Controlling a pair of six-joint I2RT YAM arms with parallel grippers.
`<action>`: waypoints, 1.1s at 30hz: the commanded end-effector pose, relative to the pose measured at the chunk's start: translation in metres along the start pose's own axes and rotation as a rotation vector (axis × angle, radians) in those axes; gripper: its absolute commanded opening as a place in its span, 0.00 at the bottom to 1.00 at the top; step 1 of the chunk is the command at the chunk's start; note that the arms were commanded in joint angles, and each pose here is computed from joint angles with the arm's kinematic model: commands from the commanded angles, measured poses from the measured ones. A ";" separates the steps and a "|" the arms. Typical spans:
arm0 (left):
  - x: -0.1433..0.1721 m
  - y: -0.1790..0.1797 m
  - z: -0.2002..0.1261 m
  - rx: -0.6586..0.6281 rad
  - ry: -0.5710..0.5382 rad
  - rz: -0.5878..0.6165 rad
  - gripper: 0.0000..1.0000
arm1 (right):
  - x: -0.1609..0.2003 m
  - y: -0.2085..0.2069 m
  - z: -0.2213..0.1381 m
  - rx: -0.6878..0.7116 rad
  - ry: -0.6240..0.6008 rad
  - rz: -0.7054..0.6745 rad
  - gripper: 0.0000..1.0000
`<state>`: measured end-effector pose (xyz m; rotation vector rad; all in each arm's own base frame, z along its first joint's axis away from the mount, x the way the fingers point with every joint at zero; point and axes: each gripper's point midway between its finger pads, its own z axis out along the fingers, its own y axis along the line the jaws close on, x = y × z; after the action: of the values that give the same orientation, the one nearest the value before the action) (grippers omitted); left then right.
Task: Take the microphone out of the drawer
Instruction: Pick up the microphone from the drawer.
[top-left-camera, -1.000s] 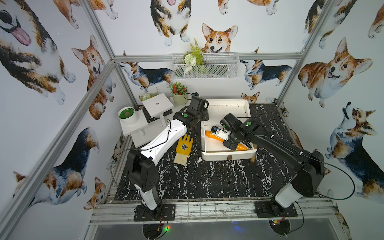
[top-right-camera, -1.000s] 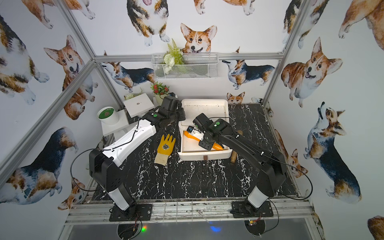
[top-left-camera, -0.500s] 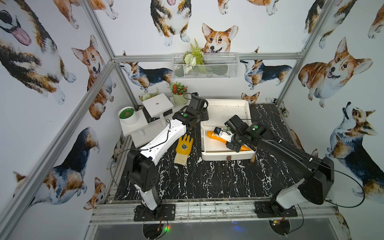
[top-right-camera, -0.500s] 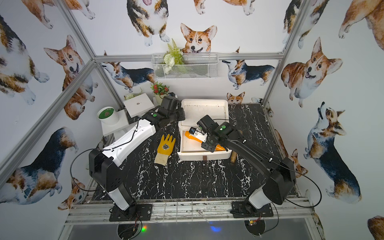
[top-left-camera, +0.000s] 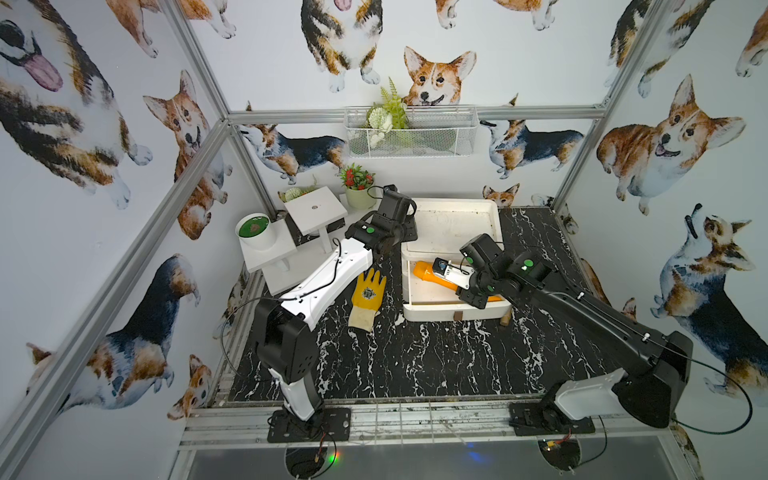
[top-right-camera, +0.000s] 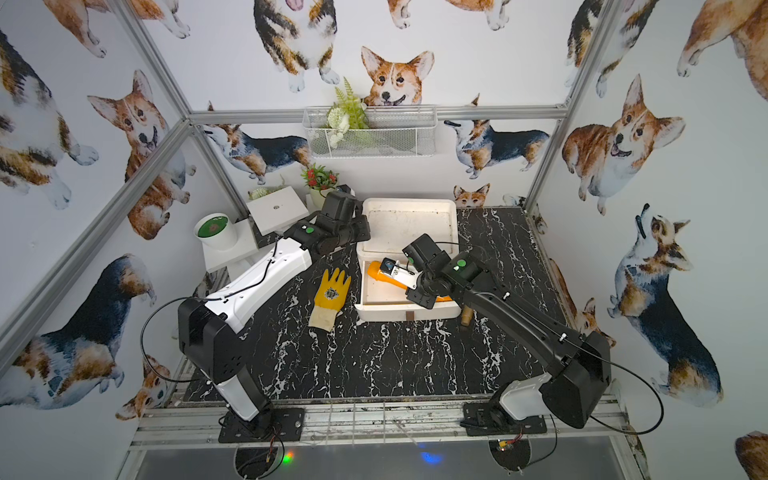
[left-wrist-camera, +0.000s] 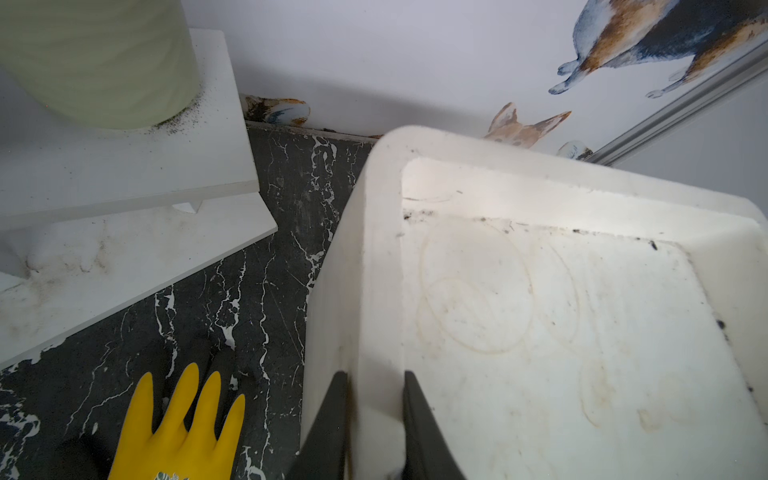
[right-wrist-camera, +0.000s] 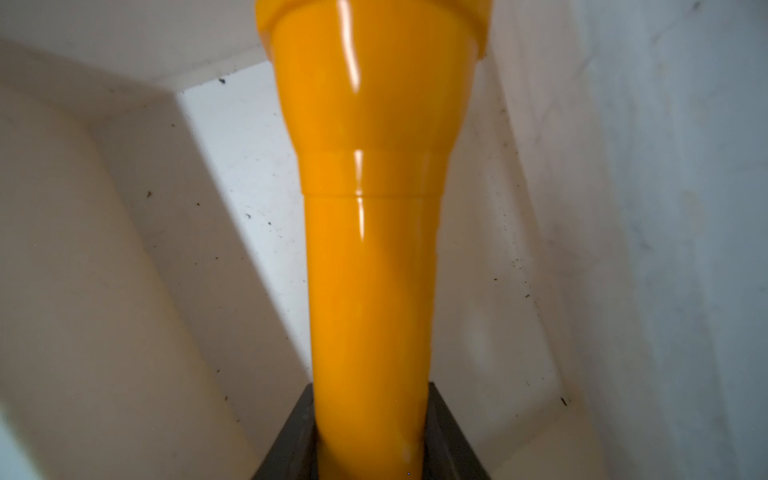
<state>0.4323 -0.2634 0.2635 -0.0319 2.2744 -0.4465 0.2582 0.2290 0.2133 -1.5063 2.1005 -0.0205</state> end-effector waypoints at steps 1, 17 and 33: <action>0.029 0.020 0.005 -0.072 0.116 -0.048 0.00 | -0.009 -0.003 -0.005 0.017 -0.048 -0.010 0.02; 0.032 0.020 0.008 -0.071 0.124 -0.053 0.00 | -0.034 -0.031 -0.048 0.120 -0.245 0.137 0.02; 0.033 0.021 0.009 -0.072 0.126 -0.056 0.00 | -0.014 -0.099 -0.105 0.248 -0.480 0.519 0.01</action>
<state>0.4328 -0.2635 0.2625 -0.0328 2.2744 -0.4465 0.2950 0.1817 0.3193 -0.8523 1.9681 0.1670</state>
